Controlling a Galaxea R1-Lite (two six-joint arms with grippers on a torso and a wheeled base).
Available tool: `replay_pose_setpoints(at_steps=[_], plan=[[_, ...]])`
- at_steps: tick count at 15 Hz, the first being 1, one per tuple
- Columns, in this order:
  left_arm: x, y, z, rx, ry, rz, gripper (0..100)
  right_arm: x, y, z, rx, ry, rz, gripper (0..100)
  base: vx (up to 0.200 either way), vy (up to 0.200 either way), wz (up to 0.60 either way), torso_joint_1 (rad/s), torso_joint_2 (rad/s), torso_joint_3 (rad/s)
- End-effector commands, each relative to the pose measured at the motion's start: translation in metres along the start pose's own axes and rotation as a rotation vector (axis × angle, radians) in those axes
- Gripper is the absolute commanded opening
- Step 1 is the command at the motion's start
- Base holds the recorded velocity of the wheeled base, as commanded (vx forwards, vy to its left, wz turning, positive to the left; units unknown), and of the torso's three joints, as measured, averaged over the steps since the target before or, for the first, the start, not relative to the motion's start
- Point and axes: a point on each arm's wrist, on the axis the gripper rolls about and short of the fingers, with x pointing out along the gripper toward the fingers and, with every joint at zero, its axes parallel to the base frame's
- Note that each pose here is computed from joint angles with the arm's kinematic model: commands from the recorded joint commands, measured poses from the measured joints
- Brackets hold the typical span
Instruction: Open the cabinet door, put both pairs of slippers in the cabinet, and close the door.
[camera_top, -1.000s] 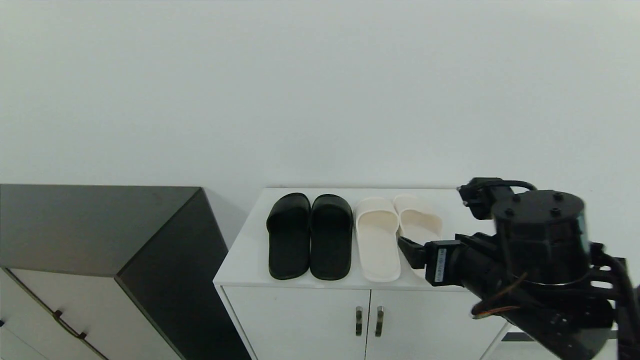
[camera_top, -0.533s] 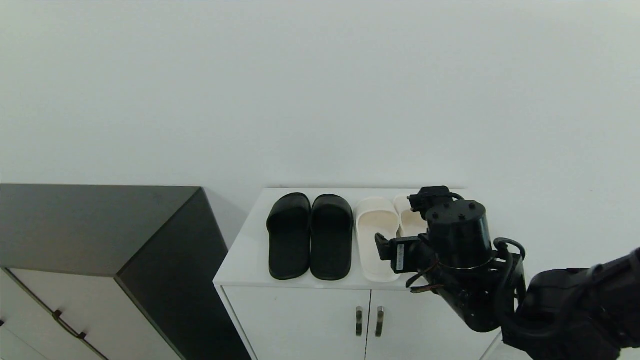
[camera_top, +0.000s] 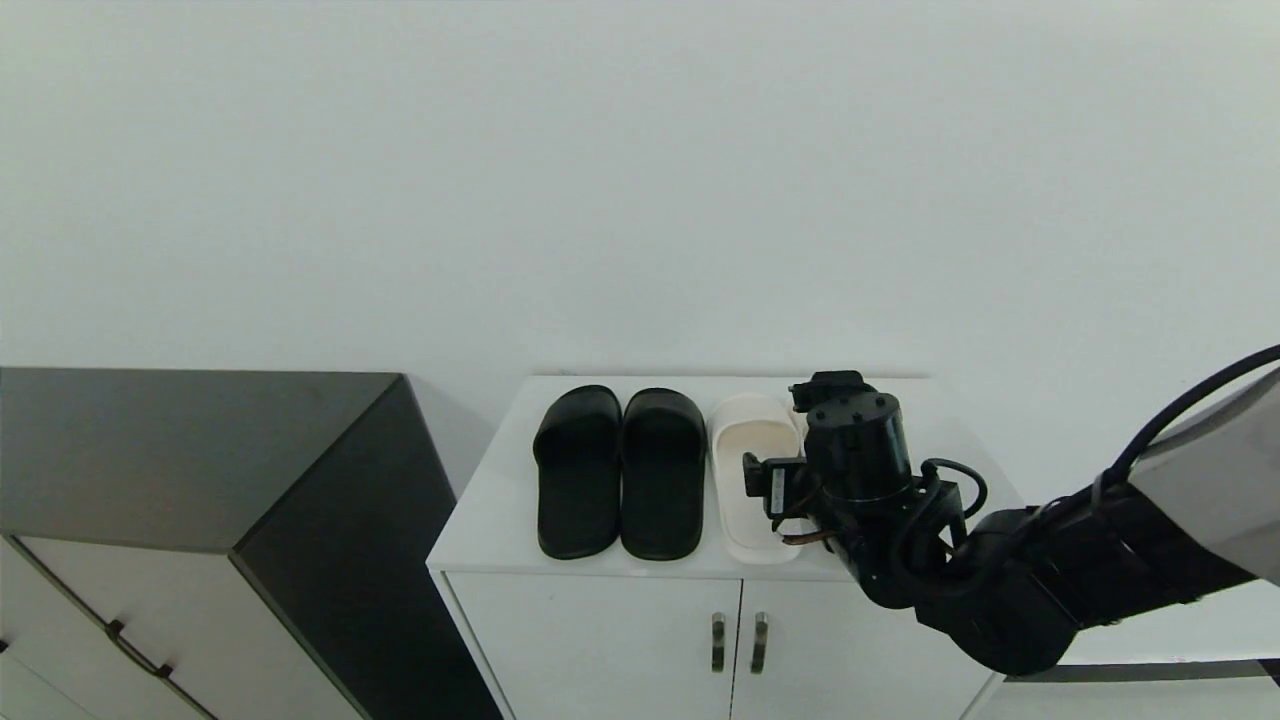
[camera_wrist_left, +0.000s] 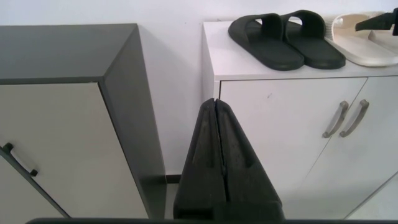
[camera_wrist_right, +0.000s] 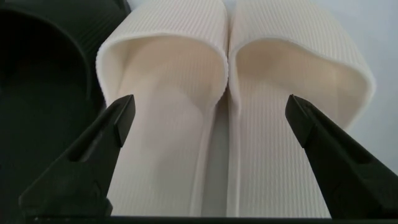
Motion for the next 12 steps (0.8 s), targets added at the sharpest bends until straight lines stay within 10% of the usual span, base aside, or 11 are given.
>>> replay_pose_setpoints(at_steps=[1, 10, 11, 12], plan=[[0.0, 0.0, 0.0, 0.0, 0.002, 0.0, 0, 0.013, 0.0, -0.005, -0.002, 0.008, -0.018, 100, 0.0, 0.0, 0.0, 0.0, 0.0, 0.0], [0.0, 0.0, 0.0, -0.002, 0.002, 0.0, 0, 0.038, -0.004, -0.003, -0.013, -0.026, -0.029, 100, 0.0, 0.0, 0.0, 0.0, 0.0, 0.0], [0.0, 0.0, 0.0, -0.002, 0.002, 0.0, 0, 0.039, -0.003, -0.004, -0.022, -0.036, -0.028, 0, 0.0, 0.0, 0.0, 0.0, 0.0, 0.0], [0.0, 0.0, 0.0, -0.002, 0.002, 0.001, 0, 0.039, -0.003, -0.004, -0.027, -0.037, -0.028, 0, 0.0, 0.0, 0.0, 0.0, 0.0, 0.0]])
